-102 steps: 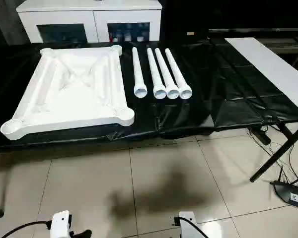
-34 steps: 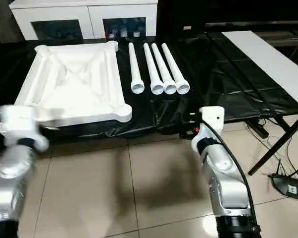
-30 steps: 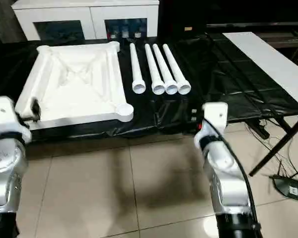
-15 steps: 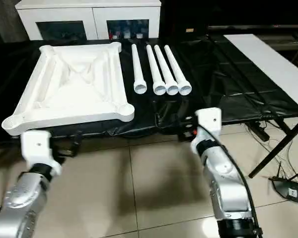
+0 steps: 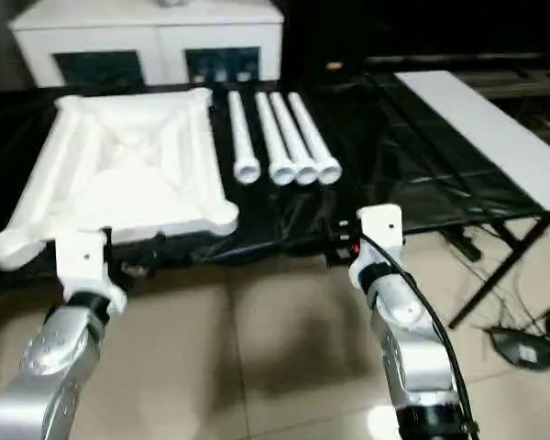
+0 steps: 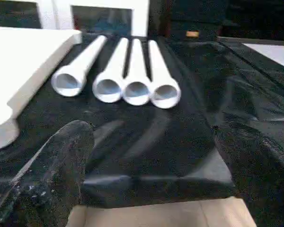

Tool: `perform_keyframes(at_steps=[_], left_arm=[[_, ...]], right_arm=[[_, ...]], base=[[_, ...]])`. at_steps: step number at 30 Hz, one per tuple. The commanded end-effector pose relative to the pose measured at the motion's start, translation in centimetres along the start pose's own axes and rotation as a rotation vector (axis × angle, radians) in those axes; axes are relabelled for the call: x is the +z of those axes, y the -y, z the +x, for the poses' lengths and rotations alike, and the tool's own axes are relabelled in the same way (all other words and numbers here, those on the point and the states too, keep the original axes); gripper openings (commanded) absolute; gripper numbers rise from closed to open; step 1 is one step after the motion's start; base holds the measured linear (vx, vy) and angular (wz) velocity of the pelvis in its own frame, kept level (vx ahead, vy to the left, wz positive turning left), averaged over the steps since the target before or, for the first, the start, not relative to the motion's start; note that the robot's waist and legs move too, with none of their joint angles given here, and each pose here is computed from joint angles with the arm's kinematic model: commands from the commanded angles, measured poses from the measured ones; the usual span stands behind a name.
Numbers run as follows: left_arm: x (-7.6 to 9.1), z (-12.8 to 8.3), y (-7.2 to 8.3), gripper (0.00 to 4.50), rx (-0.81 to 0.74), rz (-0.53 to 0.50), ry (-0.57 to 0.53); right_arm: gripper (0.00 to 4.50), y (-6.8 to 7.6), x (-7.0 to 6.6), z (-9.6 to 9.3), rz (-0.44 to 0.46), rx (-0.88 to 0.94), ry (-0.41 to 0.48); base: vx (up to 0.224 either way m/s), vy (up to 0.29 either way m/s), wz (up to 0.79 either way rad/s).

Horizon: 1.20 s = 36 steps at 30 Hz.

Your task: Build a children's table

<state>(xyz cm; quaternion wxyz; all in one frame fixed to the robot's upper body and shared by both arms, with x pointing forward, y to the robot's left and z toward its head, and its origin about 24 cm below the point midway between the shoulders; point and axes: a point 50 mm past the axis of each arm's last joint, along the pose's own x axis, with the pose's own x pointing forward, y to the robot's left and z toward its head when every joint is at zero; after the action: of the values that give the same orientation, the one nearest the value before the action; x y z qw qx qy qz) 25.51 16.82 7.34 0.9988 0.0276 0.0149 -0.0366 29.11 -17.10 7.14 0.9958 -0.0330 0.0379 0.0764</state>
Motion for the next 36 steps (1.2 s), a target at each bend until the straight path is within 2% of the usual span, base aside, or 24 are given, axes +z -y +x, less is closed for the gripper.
perform_keyframes(at_steps=[1,8,11,15,20,22,27,34,36], left_arm=[[-0.2,0.2,-0.1,4.5,0.0,0.007,-0.015],[-0.1,0.4,0.1,4.5,-0.008,0.012,-0.013],[0.0,0.4,0.1,4.5,-0.005,0.011,-0.01],[0.0,0.3,0.0,4.5,-0.003,0.012,-0.009],[0.0,0.2,-0.2,4.5,0.001,0.016,-0.01],[0.0,0.2,-0.1,4.5,-0.005,0.016,-0.011],[0.0,0.2,-0.1,4.5,-0.008,0.015,-0.012],[0.0,0.2,0.2,4.5,-0.028,0.004,-0.01],[0.0,0.2,0.6,4.5,-0.069,-0.043,0.004]], right_arm=[[4.44,0.1,0.3,0.1,-0.016,-0.009,0.015],[4.44,0.0,0.5,0.2,-0.041,0.004,0.024],[4.44,-0.2,0.5,0.2,-0.05,0.012,0.025],[4.44,-0.4,0.4,0.3,-0.058,0.021,0.024],[4.44,-0.5,0.6,0.3,-0.059,0.024,0.034],[4.44,-0.4,0.5,0.4,-0.017,0.007,0.035],[4.44,-0.5,0.5,0.3,-0.018,0.027,0.032],[4.44,-1.2,0.7,0.2,-0.025,0.102,0.036],[4.44,-1.7,1.0,0.2,-0.054,0.165,0.037]], base=[[0.114,0.019,0.04],[0.153,0.017,0.08],[0.183,0.056,0.68],[0.265,-0.261,0.25],[0.145,-0.104,0.61],[0.172,0.013,0.09],[0.205,0.086,0.0],[0.18,-0.019,0.01],[0.251,-0.089,0.03]])
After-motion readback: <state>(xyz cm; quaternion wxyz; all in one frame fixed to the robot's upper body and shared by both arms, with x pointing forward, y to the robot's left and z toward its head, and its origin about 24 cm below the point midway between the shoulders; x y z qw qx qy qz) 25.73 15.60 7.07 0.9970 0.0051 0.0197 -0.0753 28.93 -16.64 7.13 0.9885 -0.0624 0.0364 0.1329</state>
